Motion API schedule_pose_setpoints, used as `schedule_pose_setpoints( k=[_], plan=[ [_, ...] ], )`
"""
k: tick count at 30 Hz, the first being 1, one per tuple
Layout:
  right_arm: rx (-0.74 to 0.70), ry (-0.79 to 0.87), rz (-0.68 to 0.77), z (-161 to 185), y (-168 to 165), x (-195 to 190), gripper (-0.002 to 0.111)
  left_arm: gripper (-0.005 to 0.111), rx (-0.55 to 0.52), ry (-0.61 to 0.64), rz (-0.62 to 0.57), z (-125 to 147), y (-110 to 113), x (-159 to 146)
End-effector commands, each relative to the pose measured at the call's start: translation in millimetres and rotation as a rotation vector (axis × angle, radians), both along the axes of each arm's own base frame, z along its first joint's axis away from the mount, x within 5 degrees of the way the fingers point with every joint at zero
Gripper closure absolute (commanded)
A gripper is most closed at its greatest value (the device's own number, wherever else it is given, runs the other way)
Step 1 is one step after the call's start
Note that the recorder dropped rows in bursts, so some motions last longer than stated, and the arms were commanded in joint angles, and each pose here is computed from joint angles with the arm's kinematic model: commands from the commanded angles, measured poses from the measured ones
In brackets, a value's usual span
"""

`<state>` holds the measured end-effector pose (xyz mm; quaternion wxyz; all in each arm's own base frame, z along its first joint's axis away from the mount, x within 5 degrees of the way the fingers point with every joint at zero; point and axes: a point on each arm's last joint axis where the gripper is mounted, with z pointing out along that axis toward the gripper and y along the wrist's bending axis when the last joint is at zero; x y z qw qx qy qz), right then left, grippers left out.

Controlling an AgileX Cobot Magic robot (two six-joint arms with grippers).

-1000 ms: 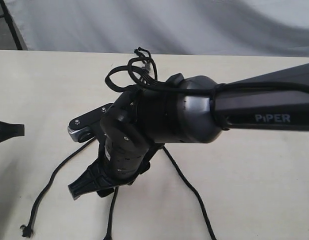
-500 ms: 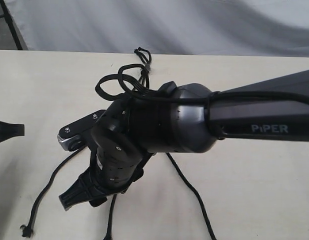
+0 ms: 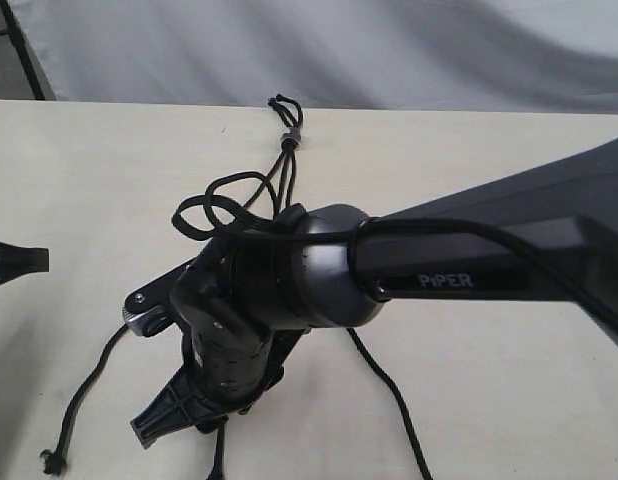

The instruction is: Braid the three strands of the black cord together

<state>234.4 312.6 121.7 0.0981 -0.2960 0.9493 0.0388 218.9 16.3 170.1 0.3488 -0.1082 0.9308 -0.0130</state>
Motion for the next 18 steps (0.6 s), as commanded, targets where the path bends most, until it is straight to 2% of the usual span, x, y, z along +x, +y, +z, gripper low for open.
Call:
schedule_pose_setpoints(
  k=[1, 3, 7, 11, 18],
  plan=[
    [-0.087, 0.049, 0.038, -9.7, -3.1, -4.4, 0.096, 0.107, -0.004, -0.014, 0.004, 1.6, -0.1, 2.2],
    [-0.101, 0.042, 0.049, -4.8, -1.4, -1.8, 0.108, 0.107, -0.004, -0.014, 0.004, 1.6, -0.1, 2.2],
    [-0.117, 0.033, 0.091, 11.8, 5.7, 4.4, 0.109, 0.107, -0.004, -0.014, 0.004, 1.6, -0.1, 2.2],
    [-0.172, -0.049, 0.118, 41.6, 4.8, 14.2, 0.109, 0.107, -0.004, -0.014, 0.004, 1.6, -0.1, 2.2],
    [-0.28, -0.259, 0.069, 96.4, -19.3, 26.4, 0.109, 0.107, -0.009, -0.016, 0.01, 1.7, -0.1, 2.3]
  ],
)
